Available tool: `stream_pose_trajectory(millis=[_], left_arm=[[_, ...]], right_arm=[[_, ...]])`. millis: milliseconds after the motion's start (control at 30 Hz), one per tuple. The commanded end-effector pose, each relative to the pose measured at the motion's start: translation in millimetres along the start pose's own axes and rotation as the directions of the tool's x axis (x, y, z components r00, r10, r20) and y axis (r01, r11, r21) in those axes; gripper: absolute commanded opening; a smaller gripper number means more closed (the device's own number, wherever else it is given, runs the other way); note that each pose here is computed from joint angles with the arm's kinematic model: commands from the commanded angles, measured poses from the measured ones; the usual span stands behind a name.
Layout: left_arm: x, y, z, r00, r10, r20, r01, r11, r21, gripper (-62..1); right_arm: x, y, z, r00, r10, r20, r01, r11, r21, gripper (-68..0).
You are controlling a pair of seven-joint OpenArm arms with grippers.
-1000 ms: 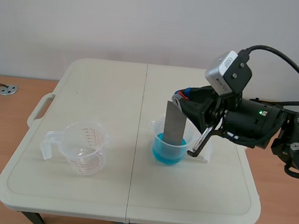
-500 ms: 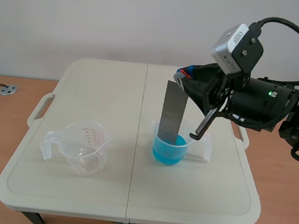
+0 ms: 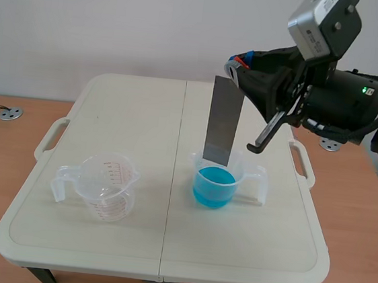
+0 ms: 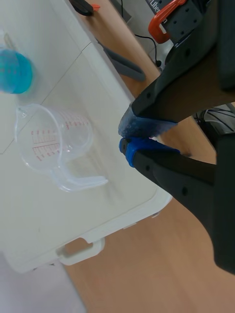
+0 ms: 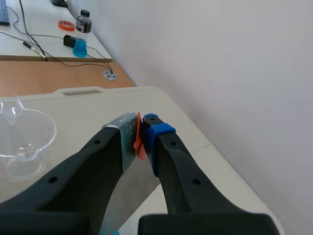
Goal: Hold the metal plate by the orange handle, dip it into the blue solution, take it out and point at it, then put the plate back in the beaker on the left.
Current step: 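Raise the plate and point at it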
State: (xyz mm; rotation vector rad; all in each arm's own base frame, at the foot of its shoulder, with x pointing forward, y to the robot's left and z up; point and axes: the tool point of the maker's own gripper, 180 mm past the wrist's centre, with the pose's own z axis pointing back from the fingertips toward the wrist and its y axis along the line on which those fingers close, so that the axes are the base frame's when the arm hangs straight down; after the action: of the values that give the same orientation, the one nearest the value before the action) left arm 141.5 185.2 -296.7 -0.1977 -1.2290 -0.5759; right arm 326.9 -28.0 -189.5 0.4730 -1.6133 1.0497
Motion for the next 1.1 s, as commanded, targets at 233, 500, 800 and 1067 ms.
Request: stream_pose_trajectory(millis=[233,500,800,1067], left_arm=[[39,2,-16,0.992,-0.073,0.105,0.075,0.997,-0.014,-59.1],[57,3,-29,0.984,-0.102,0.144,0.106,0.994,-0.021,-59.1],[74,8,-65,0.977,-0.135,0.166,0.142,0.989,-0.028,-59.1],[103,6,-107,0.962,-0.176,0.21,0.19,0.981,-0.046,-59.1]], right_arm=[[37.6,-13,0,0.997,0.037,0.065,-0.036,0.999,-0.009,-66.4],[53.1,-14,-1,0.996,0.045,0.076,-0.044,0.999,-0.014,-66.4],[72.7,-17,1,0.993,0.07,0.097,-0.068,0.997,-0.026,-66.4],[75.4,-17,0,0.993,0.067,0.095,-0.065,0.998,-0.025,-66.4]])
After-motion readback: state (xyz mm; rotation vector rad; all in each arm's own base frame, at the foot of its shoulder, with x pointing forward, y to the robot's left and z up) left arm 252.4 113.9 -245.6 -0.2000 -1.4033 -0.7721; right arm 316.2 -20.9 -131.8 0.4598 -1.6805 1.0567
